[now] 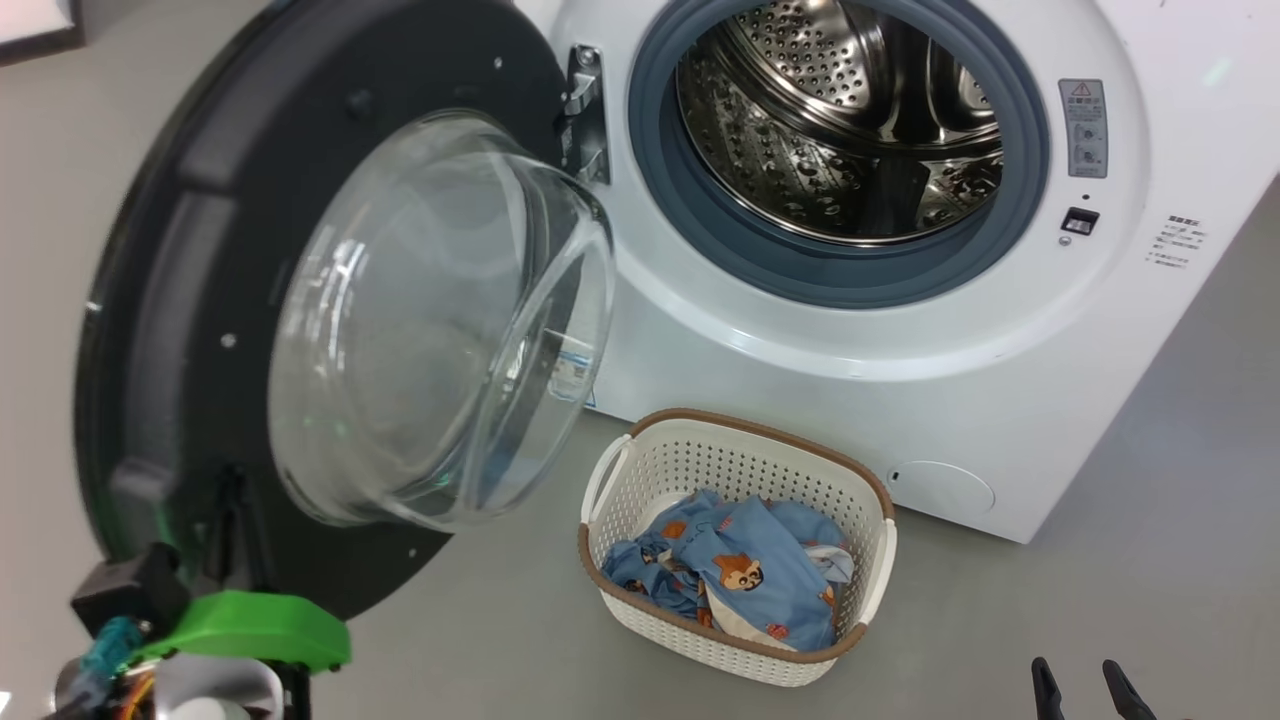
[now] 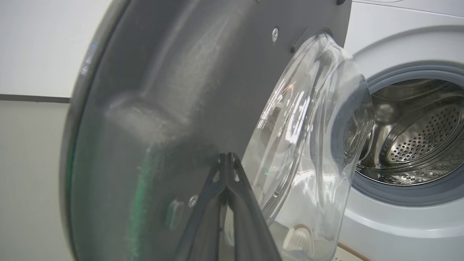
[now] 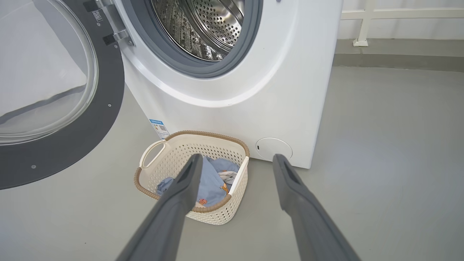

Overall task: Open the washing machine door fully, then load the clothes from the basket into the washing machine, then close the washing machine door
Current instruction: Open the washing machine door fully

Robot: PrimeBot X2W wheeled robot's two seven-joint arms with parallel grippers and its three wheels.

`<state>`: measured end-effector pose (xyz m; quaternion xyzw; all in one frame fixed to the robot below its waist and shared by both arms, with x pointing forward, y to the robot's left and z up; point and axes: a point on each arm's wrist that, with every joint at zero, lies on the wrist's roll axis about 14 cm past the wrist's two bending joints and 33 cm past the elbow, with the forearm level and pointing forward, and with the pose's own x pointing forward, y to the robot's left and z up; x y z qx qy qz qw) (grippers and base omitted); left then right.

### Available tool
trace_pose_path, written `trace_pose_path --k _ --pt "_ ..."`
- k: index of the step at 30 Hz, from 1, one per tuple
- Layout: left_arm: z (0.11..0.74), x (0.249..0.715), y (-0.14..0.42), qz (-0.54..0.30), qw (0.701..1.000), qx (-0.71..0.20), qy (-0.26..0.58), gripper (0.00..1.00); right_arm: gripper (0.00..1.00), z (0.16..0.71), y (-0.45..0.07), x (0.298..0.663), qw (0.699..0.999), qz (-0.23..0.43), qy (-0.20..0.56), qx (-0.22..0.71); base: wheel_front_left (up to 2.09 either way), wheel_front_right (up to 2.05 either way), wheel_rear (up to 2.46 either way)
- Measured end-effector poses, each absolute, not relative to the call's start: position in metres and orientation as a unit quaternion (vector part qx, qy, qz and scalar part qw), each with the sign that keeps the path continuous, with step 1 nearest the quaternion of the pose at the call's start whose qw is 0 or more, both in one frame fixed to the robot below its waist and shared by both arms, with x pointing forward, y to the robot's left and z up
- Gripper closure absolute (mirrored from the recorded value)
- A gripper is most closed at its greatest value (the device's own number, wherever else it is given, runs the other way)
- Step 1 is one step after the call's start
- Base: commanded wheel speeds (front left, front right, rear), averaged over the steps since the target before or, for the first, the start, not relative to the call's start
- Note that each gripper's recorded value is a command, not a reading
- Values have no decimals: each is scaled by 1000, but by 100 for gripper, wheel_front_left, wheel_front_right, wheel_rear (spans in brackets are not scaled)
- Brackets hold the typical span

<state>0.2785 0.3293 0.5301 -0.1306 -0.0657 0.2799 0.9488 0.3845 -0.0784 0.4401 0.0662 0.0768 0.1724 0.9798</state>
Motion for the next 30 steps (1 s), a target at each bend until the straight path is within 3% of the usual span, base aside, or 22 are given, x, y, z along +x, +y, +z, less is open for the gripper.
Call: trace_pose_path --k 15,30 --pt "514 290 383 336 933 -122 -42 100 0 437 -88 379 981 158 83 71 0 0 0" --pt "521 291 398 351 927 -125 -52 100 0 442 -92 374 982 150 76 86 0 0 0"
